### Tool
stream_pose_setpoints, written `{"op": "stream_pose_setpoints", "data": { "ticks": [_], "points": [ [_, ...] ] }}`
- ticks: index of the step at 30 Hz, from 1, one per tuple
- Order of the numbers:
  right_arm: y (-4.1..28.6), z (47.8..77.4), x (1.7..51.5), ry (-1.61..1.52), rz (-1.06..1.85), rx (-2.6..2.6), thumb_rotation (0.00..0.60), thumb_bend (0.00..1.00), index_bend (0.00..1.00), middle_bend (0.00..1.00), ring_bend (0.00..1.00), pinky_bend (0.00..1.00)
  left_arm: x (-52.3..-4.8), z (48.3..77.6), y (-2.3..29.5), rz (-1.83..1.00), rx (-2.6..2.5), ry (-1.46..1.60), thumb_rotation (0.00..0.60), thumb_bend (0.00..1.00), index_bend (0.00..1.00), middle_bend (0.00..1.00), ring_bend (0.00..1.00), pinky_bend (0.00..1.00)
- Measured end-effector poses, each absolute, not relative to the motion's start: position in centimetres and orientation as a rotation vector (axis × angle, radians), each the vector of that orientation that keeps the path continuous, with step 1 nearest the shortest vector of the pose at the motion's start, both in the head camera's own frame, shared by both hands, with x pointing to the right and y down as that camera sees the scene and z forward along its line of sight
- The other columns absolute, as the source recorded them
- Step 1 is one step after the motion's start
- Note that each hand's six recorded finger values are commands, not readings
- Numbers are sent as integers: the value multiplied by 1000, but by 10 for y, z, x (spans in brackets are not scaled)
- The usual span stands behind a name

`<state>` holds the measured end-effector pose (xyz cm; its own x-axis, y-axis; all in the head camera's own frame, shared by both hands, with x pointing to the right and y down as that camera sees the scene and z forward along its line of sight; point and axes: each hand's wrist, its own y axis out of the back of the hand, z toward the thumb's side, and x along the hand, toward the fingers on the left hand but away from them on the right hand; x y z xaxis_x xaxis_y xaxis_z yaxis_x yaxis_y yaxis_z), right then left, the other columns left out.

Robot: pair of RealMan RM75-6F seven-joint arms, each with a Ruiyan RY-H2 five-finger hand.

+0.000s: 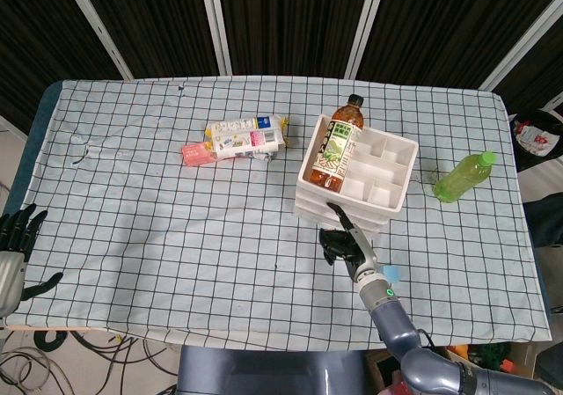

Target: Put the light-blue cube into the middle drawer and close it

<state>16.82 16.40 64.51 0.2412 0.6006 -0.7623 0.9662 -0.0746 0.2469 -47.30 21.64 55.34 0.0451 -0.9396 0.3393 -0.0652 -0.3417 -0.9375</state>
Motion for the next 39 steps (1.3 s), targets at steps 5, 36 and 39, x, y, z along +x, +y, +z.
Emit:
{"op": "stream_pose_setpoints", "data": {
  "ticks": [5,36,39],
  "points": [
    [163,645,169,1444,-617,1764,600,522,92,819,882,832,-473,554,217,-1401,-1535,1052,600,35,0,0,0,0],
    [159,646,168,1427,-595,1731,600,523,120,818,882,832,-473,553,219,-1405,-1532,1049,600,36,0,0,0,0],
    [160,644,168,1422,-591,1735,600,523,139,819,882,832,-473,553,219,-1407,-1534,1048,600,35,0,0,0,0]
  ]
}}
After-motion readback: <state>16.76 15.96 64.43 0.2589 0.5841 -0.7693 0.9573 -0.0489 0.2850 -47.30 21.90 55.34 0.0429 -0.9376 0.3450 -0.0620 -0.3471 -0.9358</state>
